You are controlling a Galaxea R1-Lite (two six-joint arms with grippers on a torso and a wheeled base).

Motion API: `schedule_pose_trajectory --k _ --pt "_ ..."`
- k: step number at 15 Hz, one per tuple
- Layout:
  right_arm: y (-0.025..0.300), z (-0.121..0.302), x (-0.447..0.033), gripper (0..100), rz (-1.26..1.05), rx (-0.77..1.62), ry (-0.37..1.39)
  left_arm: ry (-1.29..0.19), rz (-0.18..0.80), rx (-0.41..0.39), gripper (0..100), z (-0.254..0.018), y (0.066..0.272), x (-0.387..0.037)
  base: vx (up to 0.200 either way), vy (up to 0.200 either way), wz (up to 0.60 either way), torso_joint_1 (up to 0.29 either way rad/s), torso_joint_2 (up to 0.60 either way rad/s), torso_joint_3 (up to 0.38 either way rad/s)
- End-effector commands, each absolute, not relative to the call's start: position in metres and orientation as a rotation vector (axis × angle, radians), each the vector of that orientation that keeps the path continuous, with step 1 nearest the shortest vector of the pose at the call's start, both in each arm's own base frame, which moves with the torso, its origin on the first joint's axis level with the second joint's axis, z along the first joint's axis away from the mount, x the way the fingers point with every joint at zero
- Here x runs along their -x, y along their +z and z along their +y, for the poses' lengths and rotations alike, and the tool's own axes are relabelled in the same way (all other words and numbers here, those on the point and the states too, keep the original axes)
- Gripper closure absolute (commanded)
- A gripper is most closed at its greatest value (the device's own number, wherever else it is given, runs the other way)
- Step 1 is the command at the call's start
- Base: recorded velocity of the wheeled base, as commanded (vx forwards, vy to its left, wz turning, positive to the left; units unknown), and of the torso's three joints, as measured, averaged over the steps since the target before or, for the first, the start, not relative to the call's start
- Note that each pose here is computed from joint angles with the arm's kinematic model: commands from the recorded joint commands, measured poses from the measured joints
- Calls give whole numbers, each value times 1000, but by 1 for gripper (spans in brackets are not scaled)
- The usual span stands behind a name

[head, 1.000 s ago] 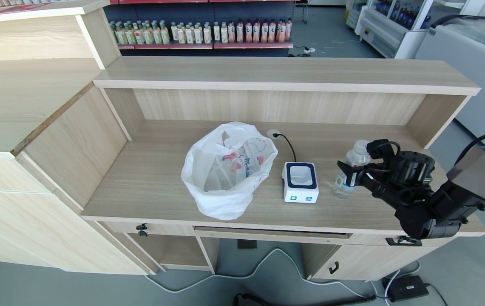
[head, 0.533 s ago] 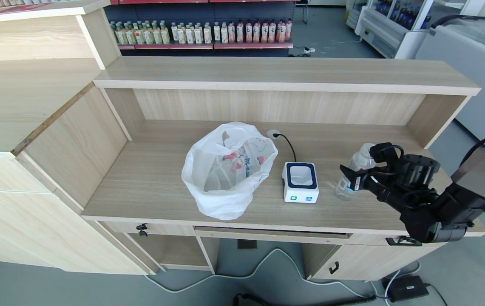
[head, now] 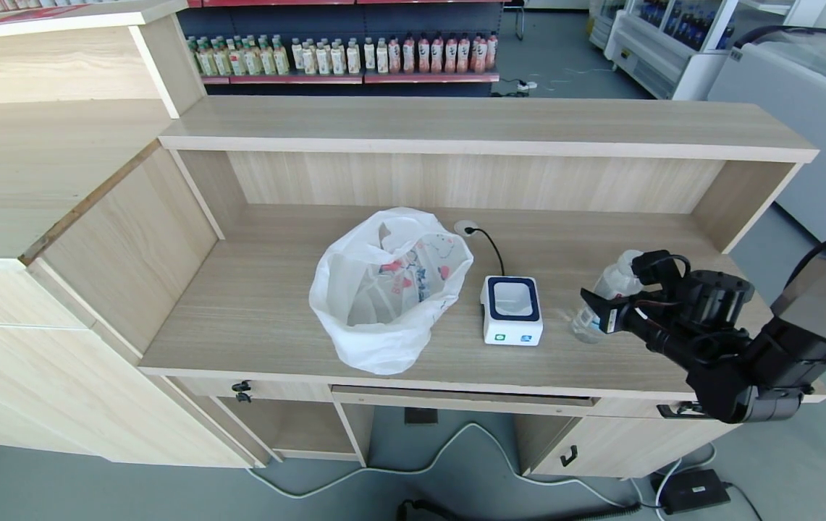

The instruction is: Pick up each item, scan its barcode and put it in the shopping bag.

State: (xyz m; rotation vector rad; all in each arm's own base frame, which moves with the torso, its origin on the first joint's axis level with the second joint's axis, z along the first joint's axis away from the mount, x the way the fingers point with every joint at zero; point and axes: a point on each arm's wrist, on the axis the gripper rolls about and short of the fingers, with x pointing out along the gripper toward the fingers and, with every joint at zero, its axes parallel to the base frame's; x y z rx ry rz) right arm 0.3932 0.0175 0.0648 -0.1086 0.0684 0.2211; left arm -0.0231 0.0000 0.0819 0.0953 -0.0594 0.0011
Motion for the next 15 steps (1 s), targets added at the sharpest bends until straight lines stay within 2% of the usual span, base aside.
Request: schedule_pose_trajectory --k 1,6,8,10,12,15 --pt "84 17 -388 100 34 64 219 1 -60 -95 0 0 82 23 0 0 0 0 0 0" --pt "133 1 -366 100 50 -146 200 1 -60 -95 0 0 82 23 0 0 0 0 0 0" --pt "172 -1 -343 100 46 -275 329 1 -61 -95 0 0 82 23 0 0 0 0 0 0" --pt "205 0 -308 100 71 -349 542 1 -60 -95 0 0 82 23 0 0 0 0 0 0" --pt "226 7 -258 100 111 -415 821 1 -60 -95 0 0 82 23 0 0 0 0 0 0" --pt "242 26 -204 100 163 -420 1123 1 -60 -95 0 0 82 23 0 0 0 0 0 0"
